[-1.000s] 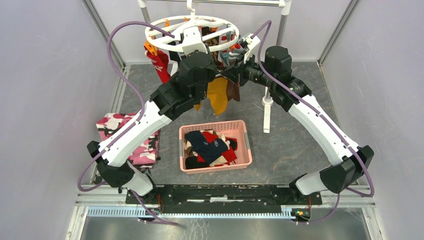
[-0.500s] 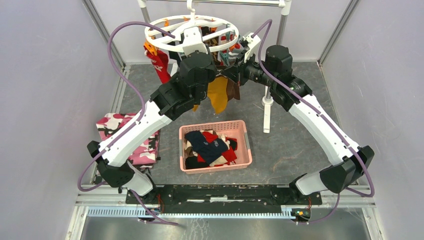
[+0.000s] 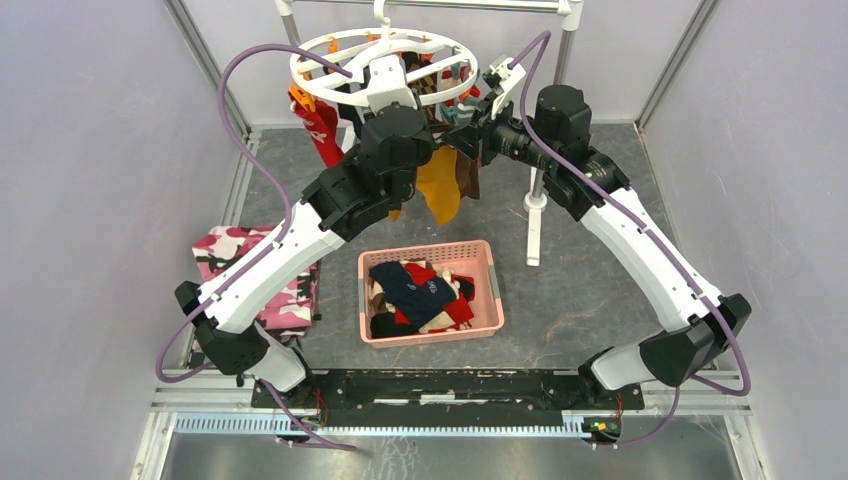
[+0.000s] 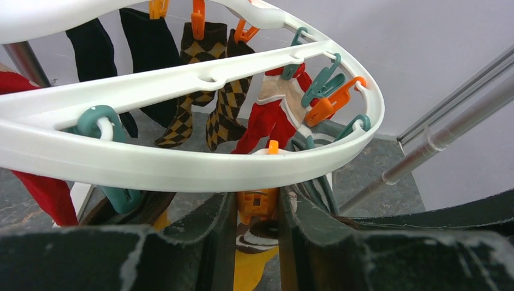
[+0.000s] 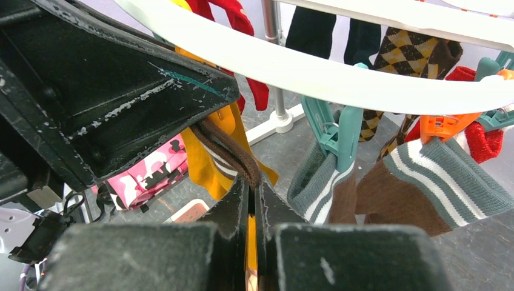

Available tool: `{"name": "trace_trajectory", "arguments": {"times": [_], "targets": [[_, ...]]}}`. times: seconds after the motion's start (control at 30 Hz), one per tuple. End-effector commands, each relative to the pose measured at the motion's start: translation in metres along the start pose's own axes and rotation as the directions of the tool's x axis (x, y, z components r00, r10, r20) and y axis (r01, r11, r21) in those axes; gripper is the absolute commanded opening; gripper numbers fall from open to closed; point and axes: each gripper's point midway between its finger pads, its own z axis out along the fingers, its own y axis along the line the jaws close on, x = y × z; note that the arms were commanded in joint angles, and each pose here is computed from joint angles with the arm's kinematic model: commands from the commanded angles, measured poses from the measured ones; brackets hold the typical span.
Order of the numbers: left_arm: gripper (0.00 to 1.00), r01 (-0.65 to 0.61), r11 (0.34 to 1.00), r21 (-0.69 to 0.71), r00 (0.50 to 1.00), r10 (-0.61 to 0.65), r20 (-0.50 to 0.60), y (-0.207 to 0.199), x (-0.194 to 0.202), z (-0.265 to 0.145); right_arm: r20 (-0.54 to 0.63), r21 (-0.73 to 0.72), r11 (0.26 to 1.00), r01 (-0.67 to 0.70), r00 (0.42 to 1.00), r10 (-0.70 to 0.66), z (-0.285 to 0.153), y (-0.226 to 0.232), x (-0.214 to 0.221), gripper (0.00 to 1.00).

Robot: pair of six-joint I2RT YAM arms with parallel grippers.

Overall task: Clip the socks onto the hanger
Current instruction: Clamp the sock onto the hanger.

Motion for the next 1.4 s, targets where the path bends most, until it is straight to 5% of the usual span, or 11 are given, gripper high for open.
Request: {"name": "trace_trajectory", "arguments": {"times": [0.0,0.27,0.83,1.37], "targets": [[0.02,0.077,0.997,0.025,0.996,-0.078,0.039,-0.002,-0.020,-0.006,0.033,-0.007,0.999,0.032,0.999,-0.032,-0.007,0.005,-0.012,0.00],[0.02,0.074,0.996,0.043,0.996,-0.076,0.038,-0.004,-0.021,-0.007,-0.075,0.011,1.000,0.010,0.997,-0.009,-0.006,-0.003,0.038,0.00],[0.02,0.065,0.995,0.071,0.997,-0.066,0.024,-0.006,-0.019,-0.010,-0.002,0.028,0.999,0.035,0.999,-0.035,-0.005,-0.004,0.001,0.00],[0.02,0.059,0.994,0.089,0.998,-0.061,0.024,-0.009,-0.021,-0.011,-0.043,0.091,0.993,0.074,0.997,-0.070,-0.011,-0.016,0.011,0.00]]}}
